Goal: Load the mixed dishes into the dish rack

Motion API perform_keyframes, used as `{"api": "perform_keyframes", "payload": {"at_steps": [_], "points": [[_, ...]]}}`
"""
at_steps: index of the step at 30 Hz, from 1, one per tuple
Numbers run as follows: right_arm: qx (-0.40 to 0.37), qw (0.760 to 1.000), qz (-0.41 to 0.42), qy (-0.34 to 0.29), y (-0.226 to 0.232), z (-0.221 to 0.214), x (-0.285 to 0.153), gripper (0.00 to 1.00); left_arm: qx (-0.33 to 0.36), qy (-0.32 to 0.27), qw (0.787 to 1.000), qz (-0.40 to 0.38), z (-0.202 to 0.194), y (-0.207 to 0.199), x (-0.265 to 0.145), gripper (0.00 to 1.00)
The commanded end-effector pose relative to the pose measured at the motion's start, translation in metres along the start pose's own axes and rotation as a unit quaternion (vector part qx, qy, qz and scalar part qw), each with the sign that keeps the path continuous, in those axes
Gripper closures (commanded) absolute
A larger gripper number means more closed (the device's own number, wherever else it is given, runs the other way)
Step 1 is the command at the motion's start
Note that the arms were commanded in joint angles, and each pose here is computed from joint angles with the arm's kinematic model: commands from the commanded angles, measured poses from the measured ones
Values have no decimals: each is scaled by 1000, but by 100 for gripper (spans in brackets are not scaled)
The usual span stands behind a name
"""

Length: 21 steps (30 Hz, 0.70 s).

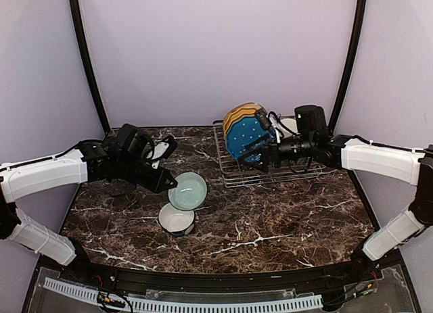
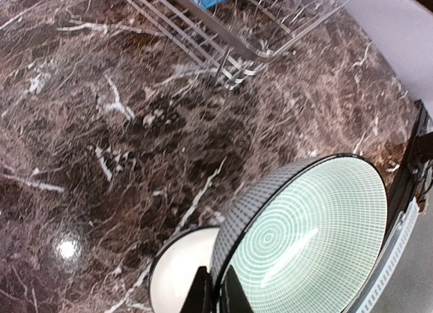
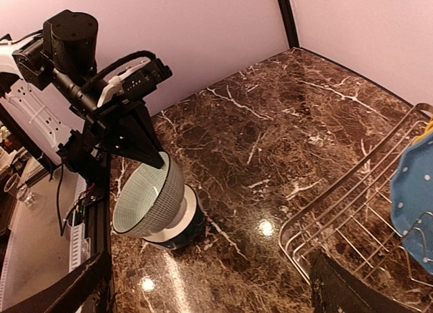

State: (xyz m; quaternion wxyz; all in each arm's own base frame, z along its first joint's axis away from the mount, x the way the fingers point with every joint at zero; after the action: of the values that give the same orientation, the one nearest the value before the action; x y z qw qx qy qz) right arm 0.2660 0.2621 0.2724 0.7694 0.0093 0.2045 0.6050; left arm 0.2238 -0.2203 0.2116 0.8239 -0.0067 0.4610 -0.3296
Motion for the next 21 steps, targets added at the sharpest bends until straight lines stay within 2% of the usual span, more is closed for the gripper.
{"api": "perform_keyframes", "payload": {"at_steps": [1,5,11,21], "points": [[18,998,59,-26,26,10,22,1,-26,-134,986,-92,52,-27,-18,99],[50,998,23,-44,29,8,31,1,-46,-177,978,-104,68,-30,-16,99],[135,990,-5,-33,22,-5,42,1,-69,-232,963,-115,84,-30,-18,99],[159,986,30,-40,23,-10,59,1,-98,-277,944,-154,92,-36,-11,99]]}}
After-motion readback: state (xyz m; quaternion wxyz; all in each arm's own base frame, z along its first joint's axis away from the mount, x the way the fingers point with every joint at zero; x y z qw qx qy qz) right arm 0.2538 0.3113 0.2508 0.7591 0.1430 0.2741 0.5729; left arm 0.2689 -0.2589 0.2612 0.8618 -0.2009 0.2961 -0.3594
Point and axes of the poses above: each gripper's point midway between its finger pads, its own x axis out along the fingers, its own y axis along the line the jaws close on, z = x × y, the point moved 7 cm from there along -x, back along the fingers, and after that the axes turned 4 degrees about -x, right-handed, at the moved point
